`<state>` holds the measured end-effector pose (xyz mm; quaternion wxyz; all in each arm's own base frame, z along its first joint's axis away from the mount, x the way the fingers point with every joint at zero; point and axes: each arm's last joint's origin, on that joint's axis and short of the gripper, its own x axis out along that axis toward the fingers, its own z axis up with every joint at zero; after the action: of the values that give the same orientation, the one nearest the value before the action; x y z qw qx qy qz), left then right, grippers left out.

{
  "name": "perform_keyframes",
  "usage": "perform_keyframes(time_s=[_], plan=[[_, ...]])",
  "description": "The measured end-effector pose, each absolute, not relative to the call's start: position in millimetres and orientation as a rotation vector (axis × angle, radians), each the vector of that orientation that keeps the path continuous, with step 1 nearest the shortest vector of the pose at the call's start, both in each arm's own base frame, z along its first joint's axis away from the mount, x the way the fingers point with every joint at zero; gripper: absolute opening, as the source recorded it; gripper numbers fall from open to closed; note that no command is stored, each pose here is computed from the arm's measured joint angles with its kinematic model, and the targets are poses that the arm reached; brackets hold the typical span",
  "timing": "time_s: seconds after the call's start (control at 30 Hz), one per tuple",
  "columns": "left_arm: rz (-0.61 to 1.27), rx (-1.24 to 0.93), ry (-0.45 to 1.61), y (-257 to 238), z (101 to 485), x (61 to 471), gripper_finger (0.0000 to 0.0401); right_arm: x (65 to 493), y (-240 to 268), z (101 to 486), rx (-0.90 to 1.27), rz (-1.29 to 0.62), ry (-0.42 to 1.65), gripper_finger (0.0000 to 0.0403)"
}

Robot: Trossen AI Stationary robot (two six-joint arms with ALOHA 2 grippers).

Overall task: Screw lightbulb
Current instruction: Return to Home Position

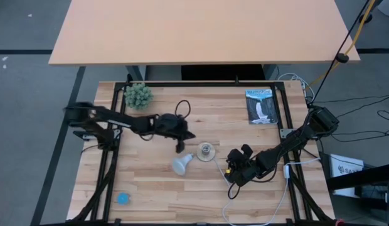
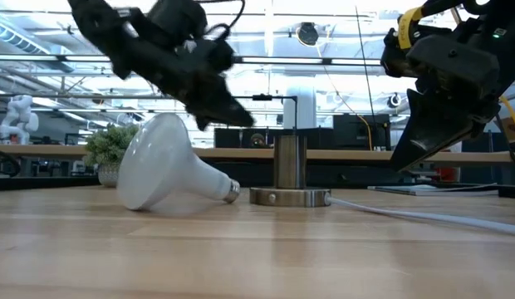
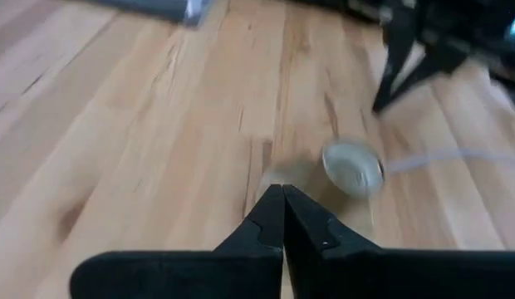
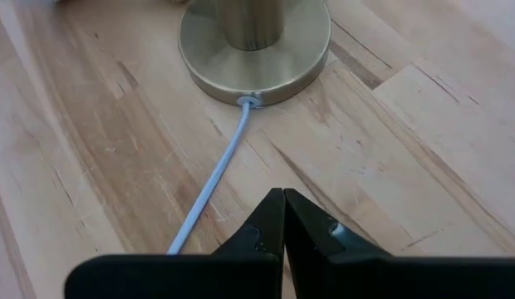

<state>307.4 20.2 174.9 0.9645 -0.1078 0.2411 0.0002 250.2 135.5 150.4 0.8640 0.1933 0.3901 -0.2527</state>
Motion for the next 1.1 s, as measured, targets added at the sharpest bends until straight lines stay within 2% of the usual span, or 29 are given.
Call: perform_keyframes(time_s=[0.13,0.27,0.4,0.53,0.67,0.9,1.1], plan=[[0.023,-0.174,0.641,22,199,271,0.0,250,135,150,0.401,-0.529,0.817,0.0],[0.015,-0.151,0.591,15,217,227,0.0,250,135,150,0.387,-0.526,0.818,0.0],[-0.035,-0.126,0.496,4,210,184,0.0,250,135,150,0.38,-0.522,0.82,0.0],[-0.105,-0.117,0.474,-9,188,153,0.0,251,134,151,0.367,-0.544,0.786,0.0],[-0.061,-0.124,0.449,-14,170,139,0.0,252,134,152,0.366,-0.561,0.748,0.0],[-0.033,-0.128,0.524,-16,129,123,0.0,253,134,153,0.3,-0.529,0.759,0.0],[-0.052,-0.147,0.46,-18,124,122,0.0,258,125,152,0.248,-0.529,0.782,0.0]])
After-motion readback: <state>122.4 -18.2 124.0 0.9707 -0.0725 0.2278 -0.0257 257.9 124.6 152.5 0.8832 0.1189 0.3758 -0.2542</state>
